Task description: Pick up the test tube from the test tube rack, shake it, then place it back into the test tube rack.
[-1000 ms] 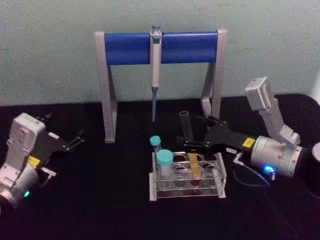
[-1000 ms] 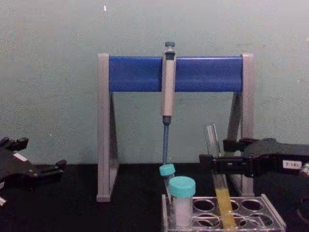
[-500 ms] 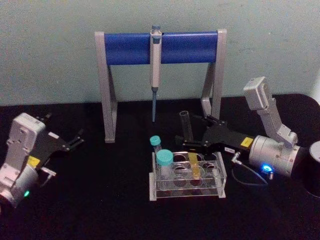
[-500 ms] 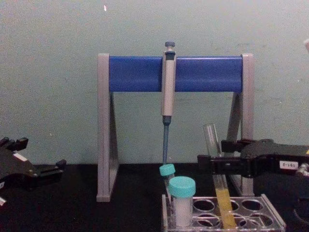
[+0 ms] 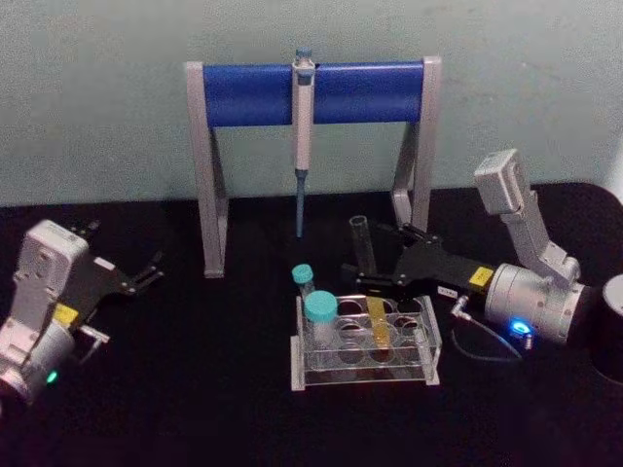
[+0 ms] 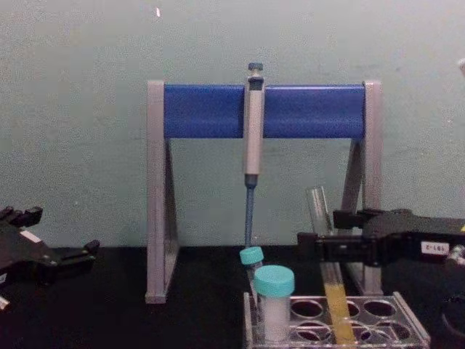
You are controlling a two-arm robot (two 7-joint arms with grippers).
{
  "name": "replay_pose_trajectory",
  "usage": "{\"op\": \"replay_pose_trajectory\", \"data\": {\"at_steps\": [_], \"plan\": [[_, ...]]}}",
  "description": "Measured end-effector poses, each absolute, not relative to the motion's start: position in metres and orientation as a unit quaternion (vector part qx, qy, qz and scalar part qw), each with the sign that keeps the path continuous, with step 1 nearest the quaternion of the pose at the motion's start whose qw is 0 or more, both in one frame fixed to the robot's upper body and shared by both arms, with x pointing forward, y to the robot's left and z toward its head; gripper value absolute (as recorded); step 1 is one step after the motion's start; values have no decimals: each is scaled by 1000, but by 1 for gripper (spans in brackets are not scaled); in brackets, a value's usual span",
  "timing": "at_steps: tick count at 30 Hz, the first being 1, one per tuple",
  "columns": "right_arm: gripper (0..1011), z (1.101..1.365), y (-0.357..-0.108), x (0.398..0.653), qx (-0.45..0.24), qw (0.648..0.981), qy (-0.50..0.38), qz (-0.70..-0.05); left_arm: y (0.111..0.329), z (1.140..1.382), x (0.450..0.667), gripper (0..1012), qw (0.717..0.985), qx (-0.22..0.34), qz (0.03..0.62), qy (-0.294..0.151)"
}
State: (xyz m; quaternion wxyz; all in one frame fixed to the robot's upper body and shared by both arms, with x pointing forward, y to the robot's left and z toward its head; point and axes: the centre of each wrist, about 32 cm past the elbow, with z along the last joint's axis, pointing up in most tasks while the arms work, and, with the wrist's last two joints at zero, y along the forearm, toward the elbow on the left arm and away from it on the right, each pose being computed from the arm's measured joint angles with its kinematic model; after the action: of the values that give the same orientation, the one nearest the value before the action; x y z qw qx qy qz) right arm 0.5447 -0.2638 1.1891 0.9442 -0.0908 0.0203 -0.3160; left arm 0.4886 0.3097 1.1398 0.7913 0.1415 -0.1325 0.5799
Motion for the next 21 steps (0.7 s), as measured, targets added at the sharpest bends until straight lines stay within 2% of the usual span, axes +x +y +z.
{"op": "replay_pose_trajectory", "data": {"at_steps": [7, 12, 16, 18, 19, 21], "plan": [[968, 1189, -264, 545, -91, 944, 20, -316, 310, 1140, 489, 1001, 791, 141, 580, -132], [860, 1189, -264, 545, -91, 944, 20, -317, 310, 1140, 489, 1001, 791, 142, 580, -132], [708, 1189, -264, 544, -91, 944, 20, -316, 310, 1140, 489, 1001, 791, 141, 580, -132], [688, 1189, -264, 544, -91, 944, 20, -317, 310, 1140, 489, 1001, 791, 142, 580, -132], [605, 1189, -264, 544, -91, 944, 20, -317, 310, 1140, 489, 1001, 791, 142, 580, -132], [567, 1189, -264, 544, -91, 944, 20, -317, 310, 1140, 489, 1001, 791, 142, 580, -132]]}}
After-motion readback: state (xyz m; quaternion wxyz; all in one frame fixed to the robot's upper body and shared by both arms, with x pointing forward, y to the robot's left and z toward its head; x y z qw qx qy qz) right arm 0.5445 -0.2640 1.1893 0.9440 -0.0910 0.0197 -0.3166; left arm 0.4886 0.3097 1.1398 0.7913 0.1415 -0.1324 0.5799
